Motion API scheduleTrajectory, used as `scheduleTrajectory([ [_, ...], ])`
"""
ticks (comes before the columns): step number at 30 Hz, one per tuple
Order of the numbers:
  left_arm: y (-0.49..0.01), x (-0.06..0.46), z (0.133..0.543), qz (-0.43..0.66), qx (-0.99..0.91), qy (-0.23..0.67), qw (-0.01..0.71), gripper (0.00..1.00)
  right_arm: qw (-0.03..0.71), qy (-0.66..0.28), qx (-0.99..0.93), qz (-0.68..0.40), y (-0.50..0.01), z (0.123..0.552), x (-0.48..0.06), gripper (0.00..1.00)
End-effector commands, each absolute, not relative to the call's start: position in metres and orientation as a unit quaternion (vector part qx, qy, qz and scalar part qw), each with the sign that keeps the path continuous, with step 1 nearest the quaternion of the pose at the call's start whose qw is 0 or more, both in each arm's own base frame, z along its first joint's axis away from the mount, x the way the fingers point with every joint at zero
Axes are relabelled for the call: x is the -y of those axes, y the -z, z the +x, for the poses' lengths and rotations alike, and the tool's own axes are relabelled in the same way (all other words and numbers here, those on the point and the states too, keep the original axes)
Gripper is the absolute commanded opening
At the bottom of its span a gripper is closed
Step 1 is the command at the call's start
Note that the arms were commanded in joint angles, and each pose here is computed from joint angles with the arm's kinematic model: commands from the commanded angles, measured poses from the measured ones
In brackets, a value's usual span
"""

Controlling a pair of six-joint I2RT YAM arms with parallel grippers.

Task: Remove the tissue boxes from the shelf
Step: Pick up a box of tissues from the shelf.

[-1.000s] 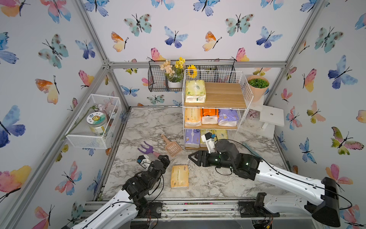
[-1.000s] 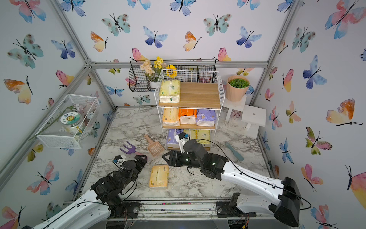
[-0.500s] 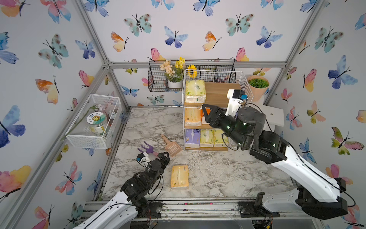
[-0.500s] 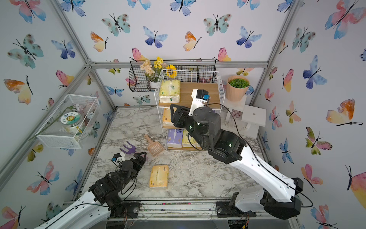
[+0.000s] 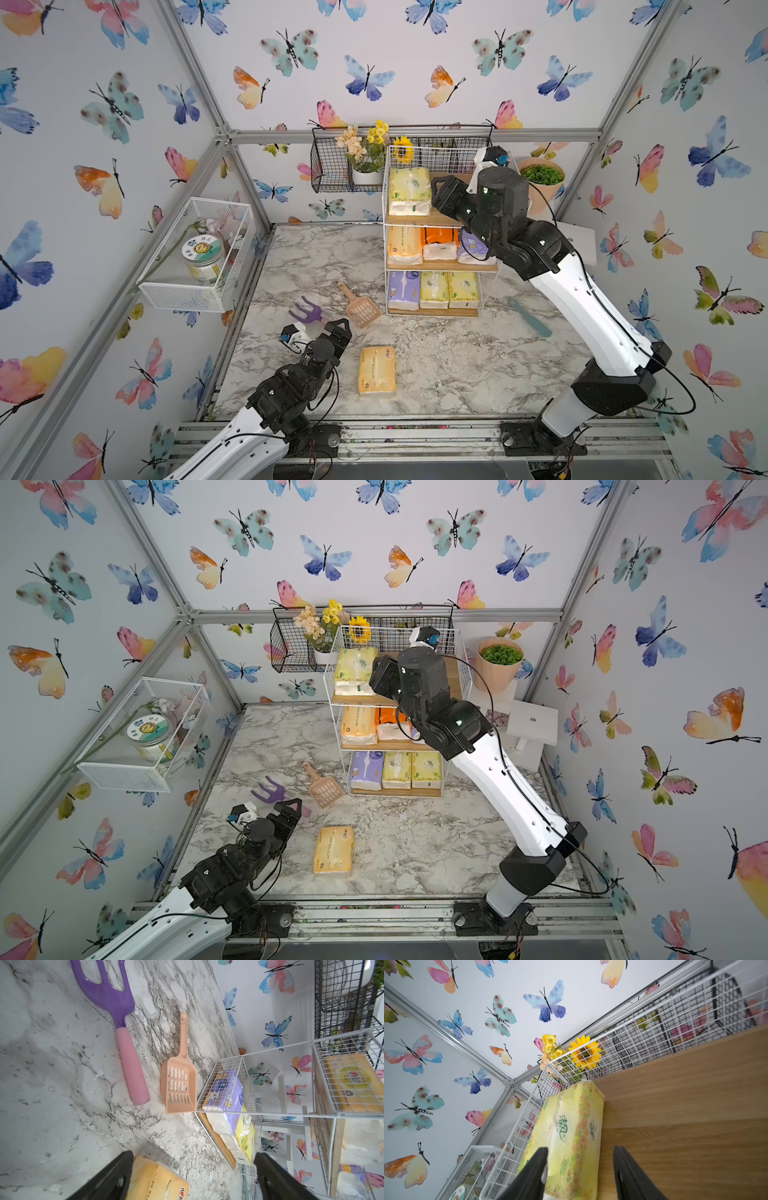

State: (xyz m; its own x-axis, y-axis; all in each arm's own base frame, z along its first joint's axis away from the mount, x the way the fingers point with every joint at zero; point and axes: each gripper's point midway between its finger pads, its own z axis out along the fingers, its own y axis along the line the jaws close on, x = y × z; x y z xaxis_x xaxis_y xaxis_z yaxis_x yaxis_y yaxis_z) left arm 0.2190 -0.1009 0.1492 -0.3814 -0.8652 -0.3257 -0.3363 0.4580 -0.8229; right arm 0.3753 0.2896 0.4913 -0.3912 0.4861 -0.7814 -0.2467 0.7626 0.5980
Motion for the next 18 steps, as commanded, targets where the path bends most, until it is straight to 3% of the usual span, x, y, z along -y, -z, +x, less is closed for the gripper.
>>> scheduleTrajectory([
  [1,-0.159,0.087,0.220,-0.414,-0.742,0.327,0.413,0.95,0.512,-0.367,-0.775,0.042,-0.486,0.375,-0.310,0.51],
  [10,-0.172,0.084,0.219,-0.422,-0.729,0.341,0.418,0.95,0.502,-0.371,-0.781,0.033,-0.480,0.377,-0.318,0.24],
  [15,-0.205,0.099,0.225,-0.401,-0.715,0.386,0.423,0.95,0.504,-0.376,-0.776,0.037,-0.487,0.369,-0.310,0.07],
  [18,-0.237,0.112,0.230,-0.380,-0.701,0.425,0.429,0.95,0.505,-0.383,-0.773,0.038,-0.492,0.360,-0.303,0.03],
])
